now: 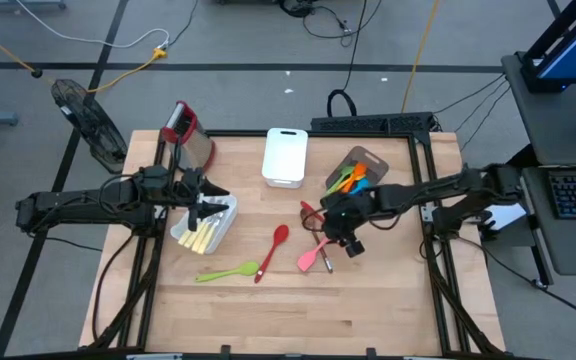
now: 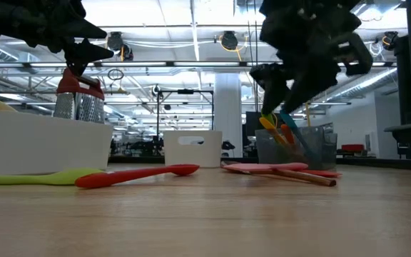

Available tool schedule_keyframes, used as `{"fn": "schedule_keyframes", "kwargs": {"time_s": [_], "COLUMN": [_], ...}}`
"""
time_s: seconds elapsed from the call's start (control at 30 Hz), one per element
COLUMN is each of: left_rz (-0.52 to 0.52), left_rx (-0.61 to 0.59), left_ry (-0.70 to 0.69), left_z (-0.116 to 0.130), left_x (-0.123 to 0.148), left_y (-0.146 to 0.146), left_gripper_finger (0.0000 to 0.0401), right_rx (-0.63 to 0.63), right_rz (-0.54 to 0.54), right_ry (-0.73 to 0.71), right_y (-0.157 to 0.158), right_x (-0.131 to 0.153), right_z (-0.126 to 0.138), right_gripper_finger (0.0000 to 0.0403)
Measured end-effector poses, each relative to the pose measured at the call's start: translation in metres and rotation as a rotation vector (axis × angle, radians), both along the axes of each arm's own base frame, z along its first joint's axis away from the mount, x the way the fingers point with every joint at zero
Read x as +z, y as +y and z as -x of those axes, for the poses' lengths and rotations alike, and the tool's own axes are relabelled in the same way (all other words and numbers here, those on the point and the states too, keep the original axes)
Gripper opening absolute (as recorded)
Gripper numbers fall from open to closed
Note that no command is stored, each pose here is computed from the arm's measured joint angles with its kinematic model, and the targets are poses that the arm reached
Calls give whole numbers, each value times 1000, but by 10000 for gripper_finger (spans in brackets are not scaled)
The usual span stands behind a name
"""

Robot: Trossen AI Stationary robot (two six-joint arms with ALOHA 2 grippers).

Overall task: Pick & Place Kitchen Items
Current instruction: Put the pink spatula into the black bin

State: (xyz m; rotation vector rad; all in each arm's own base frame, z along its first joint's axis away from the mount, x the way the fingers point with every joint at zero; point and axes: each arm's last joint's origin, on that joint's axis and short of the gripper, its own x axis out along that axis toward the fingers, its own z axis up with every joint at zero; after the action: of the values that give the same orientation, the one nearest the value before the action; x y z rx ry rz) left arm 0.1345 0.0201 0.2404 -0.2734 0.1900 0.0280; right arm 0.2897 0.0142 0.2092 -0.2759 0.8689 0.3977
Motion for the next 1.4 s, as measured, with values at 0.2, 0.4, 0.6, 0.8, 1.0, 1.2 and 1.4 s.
{"fn": "schedule_keyframes", "kwargs": {"time_s": [0.2,0.4,0.6,0.8,1.0,1.2,1.4], "left_rz": [-1,-2,-4,-9,-22,-29,-30], "left_rx": [3,12,12,34,72,110,113], "left_ry": [-3,-3,-3,-3,-1,1,1], "left_z": [0,0,0,0,0,0,0], "left_x": [0,0,0,0,0,0,0], "left_y": [0,1,1,1,2,4,4], "left_gripper_finger": [228,228,228,228,228,228,228], "right_rx": [5,-1,1,4,34,78,119], "right_rz": [7,39,100,180,210,253,284], "right_ry": [76,107,138,139,132,122,135], "right_y": [1,1,0,4,14,21,19], "right_x": [-16,-20,-22,-22,-22,-22,-34], "right_z": [-4,-3,0,1,1,2,-4], "right_gripper_finger": [187,187,187,187,187,187,187]}}
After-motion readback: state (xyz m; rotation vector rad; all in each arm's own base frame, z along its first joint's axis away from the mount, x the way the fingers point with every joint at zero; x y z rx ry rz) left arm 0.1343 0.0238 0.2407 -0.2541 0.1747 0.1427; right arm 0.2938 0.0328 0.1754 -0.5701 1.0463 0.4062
